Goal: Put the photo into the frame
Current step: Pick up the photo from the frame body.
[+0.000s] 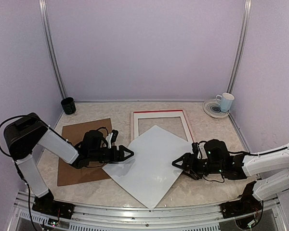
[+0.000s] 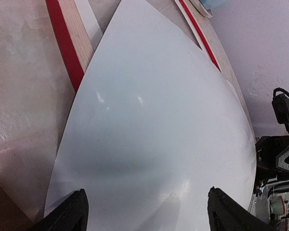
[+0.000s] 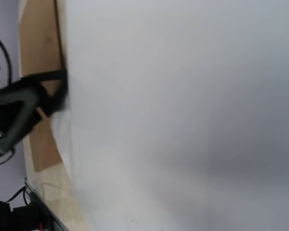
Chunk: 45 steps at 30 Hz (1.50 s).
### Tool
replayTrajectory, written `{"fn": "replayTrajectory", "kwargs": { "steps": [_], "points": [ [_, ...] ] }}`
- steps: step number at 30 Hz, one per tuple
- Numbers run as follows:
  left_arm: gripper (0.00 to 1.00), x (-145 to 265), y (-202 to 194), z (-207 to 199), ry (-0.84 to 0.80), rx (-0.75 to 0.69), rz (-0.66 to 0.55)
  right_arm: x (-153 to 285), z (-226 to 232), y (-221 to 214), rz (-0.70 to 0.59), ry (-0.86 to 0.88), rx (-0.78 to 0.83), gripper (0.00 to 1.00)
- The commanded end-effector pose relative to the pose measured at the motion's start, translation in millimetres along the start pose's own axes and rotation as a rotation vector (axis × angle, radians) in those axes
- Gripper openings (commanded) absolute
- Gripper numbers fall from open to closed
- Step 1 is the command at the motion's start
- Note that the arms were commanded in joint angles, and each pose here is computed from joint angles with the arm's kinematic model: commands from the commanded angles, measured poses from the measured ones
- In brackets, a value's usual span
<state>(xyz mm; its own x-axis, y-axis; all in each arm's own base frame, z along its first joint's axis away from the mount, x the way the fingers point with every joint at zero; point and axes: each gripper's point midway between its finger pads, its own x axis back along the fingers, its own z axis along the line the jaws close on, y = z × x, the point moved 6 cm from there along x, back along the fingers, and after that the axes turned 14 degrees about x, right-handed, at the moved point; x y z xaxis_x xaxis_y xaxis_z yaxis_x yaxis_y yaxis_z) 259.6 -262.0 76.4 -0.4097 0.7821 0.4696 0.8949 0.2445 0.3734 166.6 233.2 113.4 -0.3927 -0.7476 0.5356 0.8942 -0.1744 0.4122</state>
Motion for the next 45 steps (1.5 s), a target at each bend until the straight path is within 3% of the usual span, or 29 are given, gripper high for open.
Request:
{"fn": "replayTrajectory", "kwargs": {
  "steps": [1, 9, 15, 30, 38, 45],
  "points": [
    [0.84, -9.4, -4.4, -7.1, -0.041, 0.002, 0.033, -0.4, 19.7, 13.1, -0.061, 0.057, 0.051, 0.74],
    [0.84, -8.0, -8.4, -7.6, -0.038, 0.01, 0.032, -3.1, 25.7, 23.4, -0.089, 0.036, 0.022, 0.72],
    [0.84, -3.8, -8.7, -11.2, -0.045, 0.014, 0.026, 2.7, 23.9, 33.3, -0.14, -0.023, -0.021, 0.63],
    [0.84, 9.0, -4.0, -25.4, -0.068, 0.0, 0.005, 1.7, 0.8, 45.6, -0.159, -0.084, -0.07, 0.23],
    [0.85, 17.4, -0.8, -33.5, -0.078, -0.008, -0.009, 4.7, 0.8, 66.6, -0.128, -0.086, 0.015, 0.22],
    [0.85, 23.0, 2.0, -39.4, -0.083, -0.015, -0.022, -7.8, -2.2, 82.4, -0.006, -0.09, 0.14, 0.21]
  ]
}}
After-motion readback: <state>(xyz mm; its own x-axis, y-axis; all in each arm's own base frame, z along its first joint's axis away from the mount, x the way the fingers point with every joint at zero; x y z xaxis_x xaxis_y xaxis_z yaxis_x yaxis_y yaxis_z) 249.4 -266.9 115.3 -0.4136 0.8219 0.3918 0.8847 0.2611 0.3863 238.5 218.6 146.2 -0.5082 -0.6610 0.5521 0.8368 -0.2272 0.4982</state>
